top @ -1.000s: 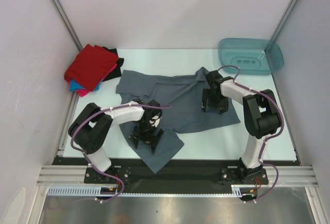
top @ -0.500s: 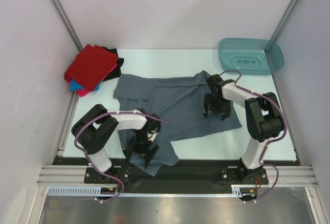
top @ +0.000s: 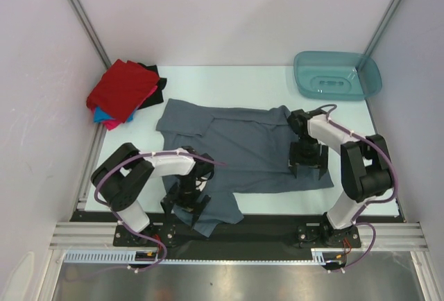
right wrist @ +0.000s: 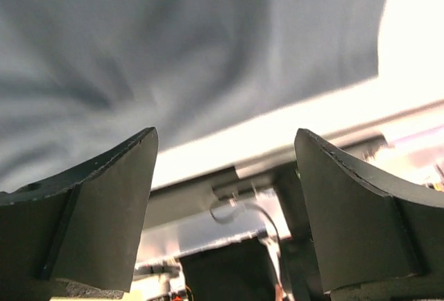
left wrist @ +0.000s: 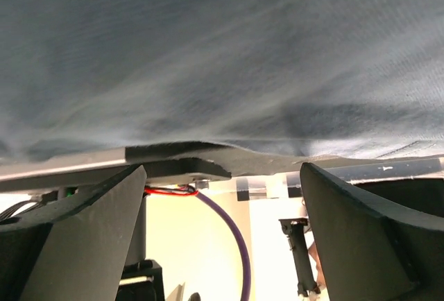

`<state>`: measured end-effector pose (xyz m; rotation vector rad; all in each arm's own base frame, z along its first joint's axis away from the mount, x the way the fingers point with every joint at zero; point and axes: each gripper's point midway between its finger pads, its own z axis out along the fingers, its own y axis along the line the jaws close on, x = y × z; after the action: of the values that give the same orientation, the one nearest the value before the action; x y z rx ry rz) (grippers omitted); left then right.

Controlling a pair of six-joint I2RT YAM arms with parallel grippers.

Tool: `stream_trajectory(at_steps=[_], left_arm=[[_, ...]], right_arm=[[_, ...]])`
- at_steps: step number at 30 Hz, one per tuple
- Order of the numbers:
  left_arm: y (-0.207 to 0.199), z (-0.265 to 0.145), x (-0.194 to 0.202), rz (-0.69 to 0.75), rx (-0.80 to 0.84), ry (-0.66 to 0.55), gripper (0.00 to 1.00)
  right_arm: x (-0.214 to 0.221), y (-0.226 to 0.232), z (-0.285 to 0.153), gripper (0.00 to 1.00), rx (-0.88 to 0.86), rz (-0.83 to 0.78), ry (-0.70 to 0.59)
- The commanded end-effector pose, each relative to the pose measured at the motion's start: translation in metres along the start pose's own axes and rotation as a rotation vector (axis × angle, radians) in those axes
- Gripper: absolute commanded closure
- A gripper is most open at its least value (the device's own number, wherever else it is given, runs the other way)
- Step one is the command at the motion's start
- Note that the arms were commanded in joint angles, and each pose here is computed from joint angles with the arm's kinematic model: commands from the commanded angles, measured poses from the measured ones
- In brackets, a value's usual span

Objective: Fold and stack the t-shirts
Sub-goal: Flatten the tshirt out

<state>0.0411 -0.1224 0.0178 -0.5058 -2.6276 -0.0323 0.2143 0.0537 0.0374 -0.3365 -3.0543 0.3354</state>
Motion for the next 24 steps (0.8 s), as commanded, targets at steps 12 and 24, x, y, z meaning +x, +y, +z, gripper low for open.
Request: stream_trajectory(at_steps=[12,24], left_arm=[[-0.045,-0.159,-0.105,0.023,0.001,-0.499,0.0],[-0.066,-0.227,-0.205,-0.013,0.166,-0.648,0.0]], right_arm=[[-0.106,0.01,-0.085,0.14,-0.149,0.095,-0.291],[-0.244,0.039,-0.072,0.36,-0.584,0.273,-0.306]])
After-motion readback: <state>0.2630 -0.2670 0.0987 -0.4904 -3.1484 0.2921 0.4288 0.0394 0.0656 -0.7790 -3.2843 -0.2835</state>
